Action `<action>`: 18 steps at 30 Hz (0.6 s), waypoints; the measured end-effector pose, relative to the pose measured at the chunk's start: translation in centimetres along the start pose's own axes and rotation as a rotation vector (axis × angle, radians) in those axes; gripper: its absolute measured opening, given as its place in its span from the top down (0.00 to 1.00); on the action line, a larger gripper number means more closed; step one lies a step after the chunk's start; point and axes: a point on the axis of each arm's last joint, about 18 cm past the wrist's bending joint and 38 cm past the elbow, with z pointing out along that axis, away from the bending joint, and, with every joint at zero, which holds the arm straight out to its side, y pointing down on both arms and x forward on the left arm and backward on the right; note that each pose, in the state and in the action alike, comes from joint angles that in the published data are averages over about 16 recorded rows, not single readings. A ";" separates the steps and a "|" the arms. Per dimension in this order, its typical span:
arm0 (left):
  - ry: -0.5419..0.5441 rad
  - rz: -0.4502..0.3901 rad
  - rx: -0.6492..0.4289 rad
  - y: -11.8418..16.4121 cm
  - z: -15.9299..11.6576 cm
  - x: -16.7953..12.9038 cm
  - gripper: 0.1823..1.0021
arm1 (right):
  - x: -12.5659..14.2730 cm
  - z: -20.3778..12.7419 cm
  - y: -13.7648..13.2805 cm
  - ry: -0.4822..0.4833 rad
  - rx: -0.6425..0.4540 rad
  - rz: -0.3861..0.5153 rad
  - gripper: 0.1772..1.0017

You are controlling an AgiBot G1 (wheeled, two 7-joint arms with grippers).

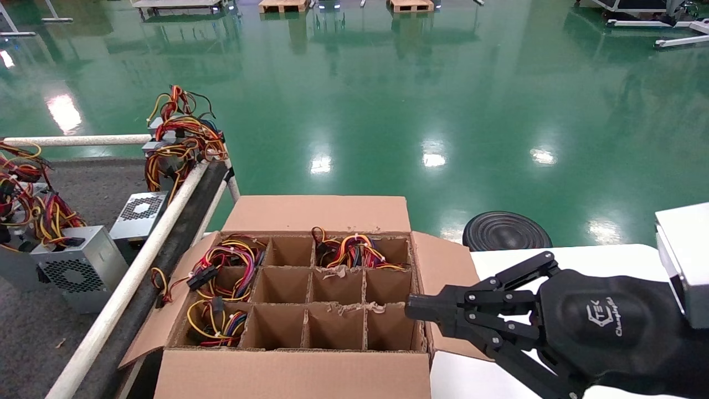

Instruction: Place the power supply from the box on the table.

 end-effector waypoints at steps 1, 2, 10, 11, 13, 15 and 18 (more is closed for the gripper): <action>0.000 0.000 0.000 0.0 0.0 0.0 0.47 | 0.0 0.0 0.0 0.000 0.000 0.000 0.98; 0.000 0.000 0.000 0.0 0.0 0.0 0.43 | 0.0 0.0 0.0 0.000 0.000 0.000 0.98; 0.000 0.000 0.000 0.0 0.0 0.0 0.26 | 0.0 0.0 0.0 0.000 0.000 0.000 0.98; 0.000 0.000 0.000 0.0 0.0 0.0 0.24 | 0.0 0.0 0.0 0.000 0.000 0.000 0.98; 0.000 0.000 0.001 0.0 0.0 0.0 0.18 | 0.0 0.0 0.0 0.000 0.000 0.000 0.98; -0.001 0.000 0.003 -0.1 0.0 0.0 0.12 | 0.0 0.0 0.0 0.000 0.000 0.000 0.98; -0.003 -0.002 0.009 -0.3 0.0 -0.1 0.09 | 0.0 0.0 0.0 0.000 0.000 0.000 0.98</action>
